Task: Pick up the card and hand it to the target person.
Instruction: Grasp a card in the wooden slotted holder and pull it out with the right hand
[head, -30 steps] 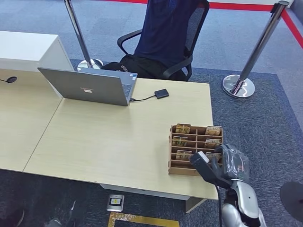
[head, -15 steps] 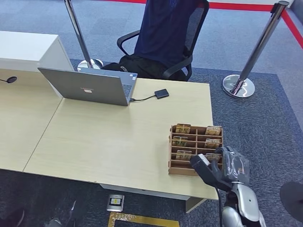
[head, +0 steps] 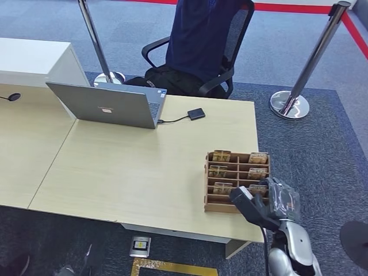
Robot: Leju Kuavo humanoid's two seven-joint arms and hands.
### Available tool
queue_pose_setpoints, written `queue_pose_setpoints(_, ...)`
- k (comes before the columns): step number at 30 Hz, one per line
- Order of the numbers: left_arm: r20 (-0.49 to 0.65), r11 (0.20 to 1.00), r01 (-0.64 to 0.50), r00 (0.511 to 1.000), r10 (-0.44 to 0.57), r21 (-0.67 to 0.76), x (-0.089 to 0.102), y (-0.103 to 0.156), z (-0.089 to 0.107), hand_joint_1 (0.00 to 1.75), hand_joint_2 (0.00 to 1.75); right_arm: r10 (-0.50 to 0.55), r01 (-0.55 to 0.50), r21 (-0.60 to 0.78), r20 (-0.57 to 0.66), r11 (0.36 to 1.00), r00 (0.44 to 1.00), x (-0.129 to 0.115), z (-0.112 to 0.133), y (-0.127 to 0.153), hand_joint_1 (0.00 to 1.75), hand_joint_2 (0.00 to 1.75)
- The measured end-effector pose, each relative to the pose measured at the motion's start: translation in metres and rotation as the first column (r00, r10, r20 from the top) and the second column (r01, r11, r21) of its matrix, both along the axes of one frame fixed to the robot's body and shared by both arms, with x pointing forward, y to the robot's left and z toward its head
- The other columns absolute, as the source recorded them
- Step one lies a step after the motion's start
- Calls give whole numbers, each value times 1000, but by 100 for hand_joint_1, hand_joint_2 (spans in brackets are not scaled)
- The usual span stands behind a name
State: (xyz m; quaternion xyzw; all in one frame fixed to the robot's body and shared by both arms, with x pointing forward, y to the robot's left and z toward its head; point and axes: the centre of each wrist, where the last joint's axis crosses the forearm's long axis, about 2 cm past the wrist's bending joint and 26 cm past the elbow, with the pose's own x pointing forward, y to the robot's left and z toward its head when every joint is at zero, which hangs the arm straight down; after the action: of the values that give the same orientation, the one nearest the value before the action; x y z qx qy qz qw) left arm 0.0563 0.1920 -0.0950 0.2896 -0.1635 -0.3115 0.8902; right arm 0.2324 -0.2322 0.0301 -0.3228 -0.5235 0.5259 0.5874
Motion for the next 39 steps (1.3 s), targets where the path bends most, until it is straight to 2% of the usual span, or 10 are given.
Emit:
queue_pose_setpoints(6, -1, 1000, -4, 1000, 4, -1, 0, 0, 0, 0, 0, 3, -3, -1, -8, 1000, 1000, 1, -2, 1, 124, 175)
queue_pose_setpoints(10, -1, 1000, -6, 1000, 6, -1, 0, 0, 0, 0, 0, 8, -8, 0, -8, 1000, 1000, 4, -2, 1, 129, 175)
queue_pose_setpoints(39, 1, 1000, -4, 1000, 4, -3, 0, 0, 0, 0, 0, 20, -20, 69, 0, 997, 1000, 11, 1, -3, 128, 175)
